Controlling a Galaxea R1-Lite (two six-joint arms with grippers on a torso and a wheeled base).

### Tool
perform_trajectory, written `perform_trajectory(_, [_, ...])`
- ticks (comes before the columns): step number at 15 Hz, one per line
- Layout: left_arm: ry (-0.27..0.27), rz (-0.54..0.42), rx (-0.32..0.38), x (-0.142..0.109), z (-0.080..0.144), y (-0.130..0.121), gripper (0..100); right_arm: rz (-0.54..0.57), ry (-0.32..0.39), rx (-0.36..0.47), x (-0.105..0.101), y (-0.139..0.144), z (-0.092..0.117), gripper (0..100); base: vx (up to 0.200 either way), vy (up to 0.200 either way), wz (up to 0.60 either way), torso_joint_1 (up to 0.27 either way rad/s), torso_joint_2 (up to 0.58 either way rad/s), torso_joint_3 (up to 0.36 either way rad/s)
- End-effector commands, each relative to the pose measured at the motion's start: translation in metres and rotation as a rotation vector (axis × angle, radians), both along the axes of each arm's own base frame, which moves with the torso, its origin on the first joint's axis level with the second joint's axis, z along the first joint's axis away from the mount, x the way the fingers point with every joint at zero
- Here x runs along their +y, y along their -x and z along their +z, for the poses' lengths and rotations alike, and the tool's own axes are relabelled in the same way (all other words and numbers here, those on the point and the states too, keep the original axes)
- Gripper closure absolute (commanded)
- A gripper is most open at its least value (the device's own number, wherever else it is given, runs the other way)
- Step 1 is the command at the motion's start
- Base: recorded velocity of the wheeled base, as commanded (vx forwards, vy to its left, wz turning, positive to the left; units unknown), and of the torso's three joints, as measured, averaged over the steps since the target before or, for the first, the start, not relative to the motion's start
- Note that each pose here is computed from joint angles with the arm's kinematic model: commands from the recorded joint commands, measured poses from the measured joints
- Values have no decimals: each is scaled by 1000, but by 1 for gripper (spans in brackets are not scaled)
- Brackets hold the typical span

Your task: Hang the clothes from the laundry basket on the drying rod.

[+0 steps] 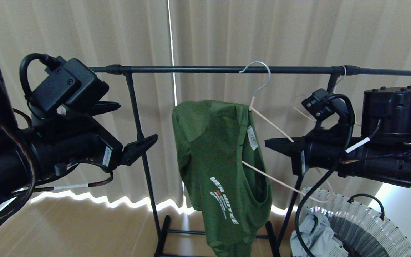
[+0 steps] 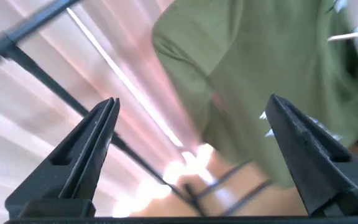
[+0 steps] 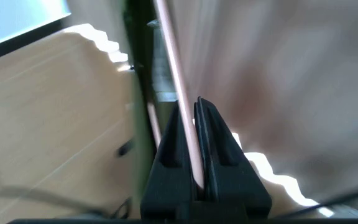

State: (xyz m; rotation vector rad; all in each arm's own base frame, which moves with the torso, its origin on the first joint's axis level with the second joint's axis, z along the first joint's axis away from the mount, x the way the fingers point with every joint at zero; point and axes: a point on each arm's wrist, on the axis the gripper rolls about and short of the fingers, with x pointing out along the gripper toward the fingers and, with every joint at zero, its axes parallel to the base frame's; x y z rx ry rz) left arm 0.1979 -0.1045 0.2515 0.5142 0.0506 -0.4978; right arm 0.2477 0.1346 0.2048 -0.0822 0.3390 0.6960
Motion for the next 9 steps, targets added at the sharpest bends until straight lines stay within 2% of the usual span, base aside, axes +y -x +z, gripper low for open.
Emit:
perform_trajectory(1, [-42,17,-25,5,2,-3,0,33,16,-3,-1,1,-3,100,0,0,0,0,0,0])
perform_trajectory(2, [-58,22,-31,7,1,-4,0,44,20,-7,0,1,-3,100,0,0,0,0,0,0])
perform_trajectory(4, [-130,27,-71,9,4,-10,0,59,22,-7,0,1,-3,100,0,0,0,0,0,0])
perform_trajectory(5, [-145,-7,-83,5,5,-15,0,60,25,-4,1,0,-4,100,0,0,0,0,0,0])
perform_trajectory(7, [-157,-157,-90,-3,4,-25,0,72,22,-8,4,0,-3,100,0,0,0,0,0,0])
perform_trajectory(9, [-222,-205,-110,-11,-1,-39,0,143,0,-3,7,3,-2,100,0,0,0,0,0,0])
